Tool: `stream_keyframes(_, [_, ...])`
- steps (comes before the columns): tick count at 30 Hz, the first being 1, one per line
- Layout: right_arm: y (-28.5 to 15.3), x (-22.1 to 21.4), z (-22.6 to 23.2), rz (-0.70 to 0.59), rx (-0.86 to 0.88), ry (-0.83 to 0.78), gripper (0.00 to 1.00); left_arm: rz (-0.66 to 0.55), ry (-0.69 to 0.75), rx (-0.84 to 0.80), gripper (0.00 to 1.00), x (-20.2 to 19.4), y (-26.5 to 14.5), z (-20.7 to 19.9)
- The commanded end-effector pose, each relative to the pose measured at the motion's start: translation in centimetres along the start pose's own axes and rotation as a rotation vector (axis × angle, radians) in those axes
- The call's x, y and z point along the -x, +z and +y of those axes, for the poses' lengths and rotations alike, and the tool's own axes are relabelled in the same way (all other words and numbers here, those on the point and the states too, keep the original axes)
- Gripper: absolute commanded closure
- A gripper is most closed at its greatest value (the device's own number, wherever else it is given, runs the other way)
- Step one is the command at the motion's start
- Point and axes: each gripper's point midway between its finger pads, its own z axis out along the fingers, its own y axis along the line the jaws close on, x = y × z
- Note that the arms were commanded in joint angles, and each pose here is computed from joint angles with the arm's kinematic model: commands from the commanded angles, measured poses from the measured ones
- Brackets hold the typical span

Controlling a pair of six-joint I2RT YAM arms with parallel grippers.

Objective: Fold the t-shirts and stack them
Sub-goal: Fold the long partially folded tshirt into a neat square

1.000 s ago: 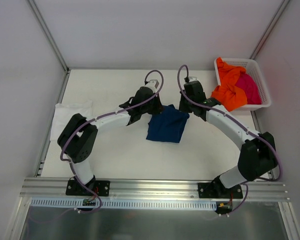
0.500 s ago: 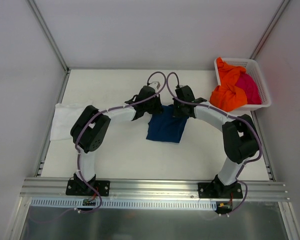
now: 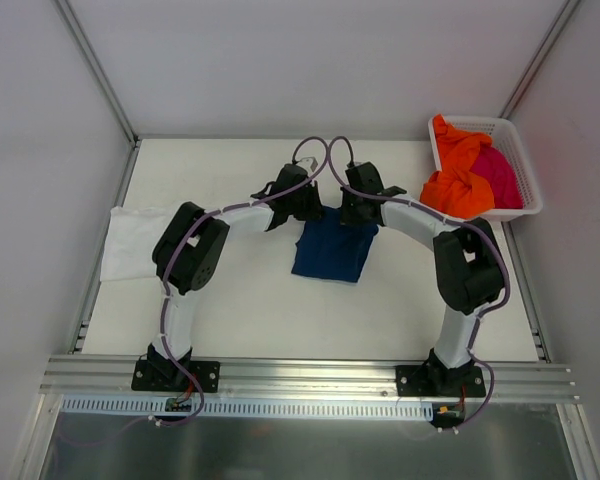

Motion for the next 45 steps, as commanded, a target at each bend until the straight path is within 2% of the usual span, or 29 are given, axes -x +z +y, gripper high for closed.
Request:
stream_keyframes(1, [0.5, 2.5, 0.4, -0.036, 0.007, -0.004, 0.99, -0.027, 0.021, -0.036, 1.00, 2.1, 0.2, -0.5])
stream_keyframes(9, [3.0, 1.6, -0.8, 0.017, -0.032, 0.002, 1.00, 0.005, 0.001, -0.010, 1.00, 1.1, 0.8, 1.2])
stream_keyframes(17, [2.1, 1.2, -3.2, 0.027, -0.103, 0.014, 1.00, 0.023, -0.041, 0.011, 1.00, 0.7, 0.9, 2.5])
stream_keyframes(29, [0.9, 0.0, -6.7, 0.073, -0.170, 0.052, 0.99, 0.078, -0.165, 0.101, 1.00, 0.2, 0.8, 7.1])
stream_keyframes(36, [0.8, -0.4, -6.6, 0.084, -0.159, 0.048, 1.00, 0.080, -0.177, 0.100, 1.00, 0.3, 0.6, 7.3])
stream_keyframes(39, [0.9, -0.5, -6.4, 0.092, -0.148, 0.047, 1.00, 0.037, -0.170, 0.137, 1.00, 1.2, -0.9, 7.4])
stream_keyframes(41, [0.9, -0.5, -6.5, 0.092, -0.147, 0.050, 0.99, -0.001, -0.151, 0.102, 1.00, 3.1, -2.2, 5.9])
stream_keyframes(45, [1.1, -0.6, -6.3, 0.092, -0.138, 0.062, 0.99, -0.021, -0.117, -0.126, 1.00, 5.9, -3.9, 0.3])
